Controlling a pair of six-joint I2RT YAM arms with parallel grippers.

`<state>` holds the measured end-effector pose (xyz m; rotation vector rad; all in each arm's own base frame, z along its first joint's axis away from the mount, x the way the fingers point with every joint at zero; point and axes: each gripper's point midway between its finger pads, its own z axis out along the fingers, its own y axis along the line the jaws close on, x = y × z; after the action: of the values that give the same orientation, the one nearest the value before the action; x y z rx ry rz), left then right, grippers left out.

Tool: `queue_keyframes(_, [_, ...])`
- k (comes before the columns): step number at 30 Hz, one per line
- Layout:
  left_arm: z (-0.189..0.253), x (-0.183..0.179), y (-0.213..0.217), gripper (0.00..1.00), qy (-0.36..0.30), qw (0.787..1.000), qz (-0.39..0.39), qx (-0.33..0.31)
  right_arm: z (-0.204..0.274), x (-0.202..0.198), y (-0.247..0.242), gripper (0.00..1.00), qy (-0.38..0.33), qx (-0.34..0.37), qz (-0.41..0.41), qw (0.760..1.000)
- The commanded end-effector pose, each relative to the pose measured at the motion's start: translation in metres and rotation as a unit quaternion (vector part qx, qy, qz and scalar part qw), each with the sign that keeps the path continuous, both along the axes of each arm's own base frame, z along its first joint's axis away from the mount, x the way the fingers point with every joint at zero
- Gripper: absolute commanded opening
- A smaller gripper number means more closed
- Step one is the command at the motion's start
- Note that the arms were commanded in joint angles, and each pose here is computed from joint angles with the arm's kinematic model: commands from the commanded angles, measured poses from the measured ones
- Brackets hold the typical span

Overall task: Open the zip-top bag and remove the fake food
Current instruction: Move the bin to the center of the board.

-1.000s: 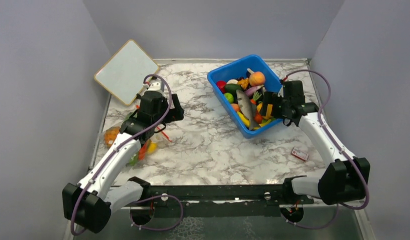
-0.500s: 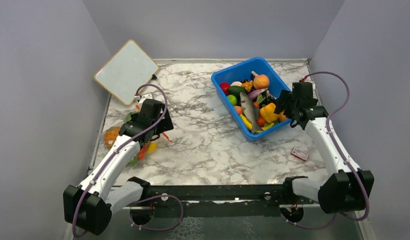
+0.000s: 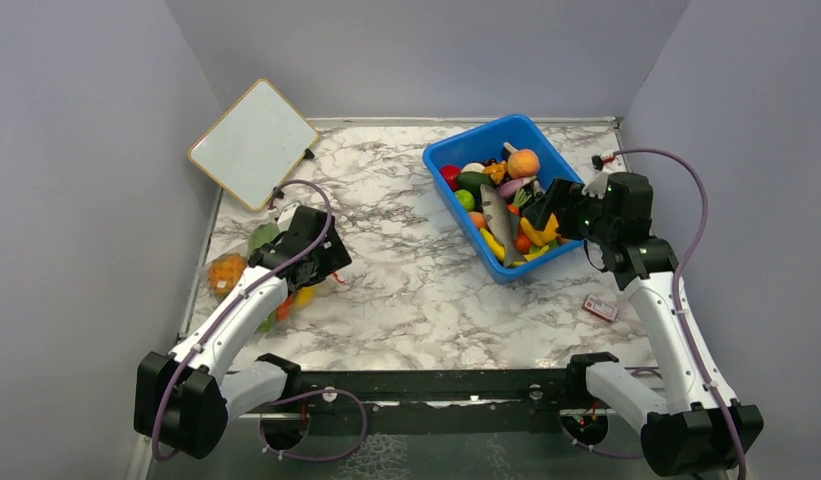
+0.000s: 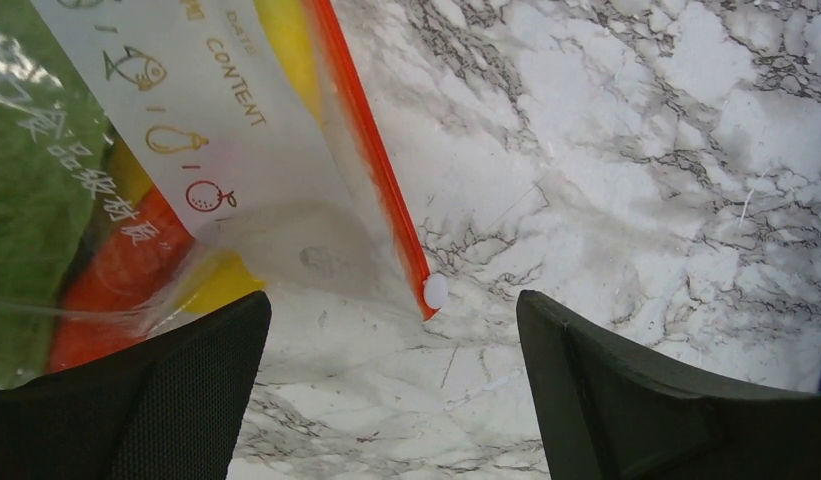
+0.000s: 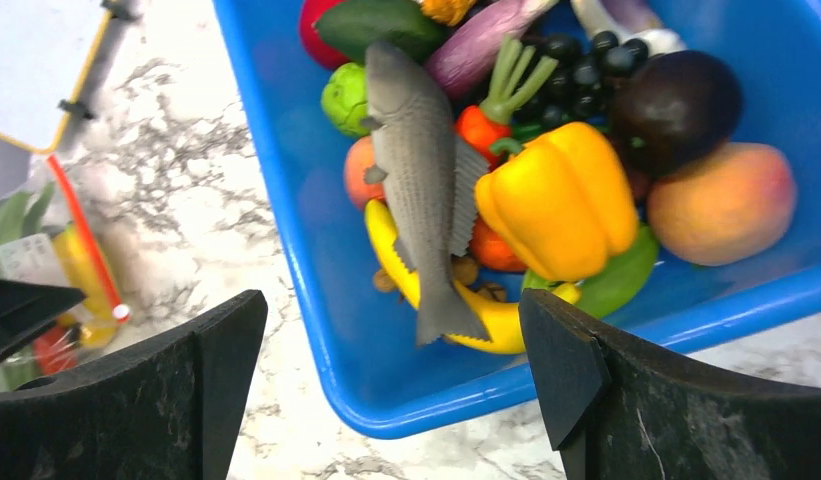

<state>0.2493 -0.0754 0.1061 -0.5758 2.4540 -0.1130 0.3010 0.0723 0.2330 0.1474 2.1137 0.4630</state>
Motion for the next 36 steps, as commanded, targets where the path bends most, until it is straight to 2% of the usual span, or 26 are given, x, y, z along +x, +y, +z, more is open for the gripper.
queue_keyframes(1, [-0.018,-0.007,-0.006,0.94,0.017,0.994,0.083,-0.062,0.016,-0.006,0.024,0.99,-0.024,0.056,0.047,0.997])
queue_keyframes(5, [-0.029,-0.007,-0.001,0.90,0.013,0.989,0.133,-0.069,0.009,-0.012,0.031,0.96,-0.009,0.061,0.075,0.995])
queue_keyframes(7, [-0.033,-0.007,0.001,0.88,0.009,0.987,0.143,-0.069,0.006,-0.024,0.053,0.93,0.002,0.082,0.157,0.984])
queue_keyframes(9, [-0.036,-0.006,0.003,0.86,0.005,0.986,0.151,-0.068,0.004,-0.041,0.081,0.89,0.018,0.125,0.252,0.960])
queue_keyframes(11, [-0.040,-0.006,0.005,0.85,0.002,0.985,0.160,-0.067,-0.003,-0.044,0.101,0.86,0.034,0.118,0.282,0.952])
queue_keyframes(12, [-0.041,-0.005,0.006,0.84,-0.001,0.985,0.162,-0.067,-0.009,-0.040,0.109,0.86,0.035,0.081,0.272,0.958])
queue_keyframes(14, [-0.042,-0.005,0.006,0.83,-0.004,0.984,0.163,-0.067,-0.026,-0.019,0.105,0.86,0.034,-0.049,0.183,0.981])
queue_keyframes(15, [-0.042,-0.004,0.007,0.83,-0.006,0.984,0.163,-0.066,-0.032,-0.010,0.099,0.86,0.033,-0.109,0.146,0.983])
queue_keyframes(17, [-0.045,-0.006,0.010,0.82,-0.008,0.984,0.166,-0.061,-0.042,0.004,0.095,0.86,0.040,-0.171,0.121,0.977])
queue_keyframes(20, [-0.045,-0.005,0.012,0.81,-0.017,0.983,0.170,-0.061,-0.050,0.026,0.099,0.86,0.033,-0.216,0.112,0.969])
queue_keyframes(25, [-0.041,0.000,0.011,0.81,-0.027,0.985,0.159,-0.060,-0.051,0.057,0.083,0.86,-0.001,-0.295,0.041,0.954])
queue_keyframes(28, [-0.041,0.001,0.010,0.81,-0.028,0.986,0.155,-0.060,-0.067,0.065,0.079,0.89,-0.001,-0.328,0.045,0.944])
queue_keyframes(30, [-0.040,0.006,0.006,0.80,-0.036,0.987,0.139,-0.065,-0.077,0.067,0.064,0.90,0.018,-0.356,0.015,0.934])
queue_keyframes(34, [-0.040,0.009,0.000,0.80,-0.035,0.990,0.120,-0.072,-0.089,0.070,0.042,0.90,0.054,-0.331,-0.010,0.942])
queue_keyframes(36, [-0.041,0.009,-0.001,0.79,-0.032,0.990,0.116,-0.068,-0.085,0.070,0.046,0.90,0.048,-0.311,0.008,0.949])
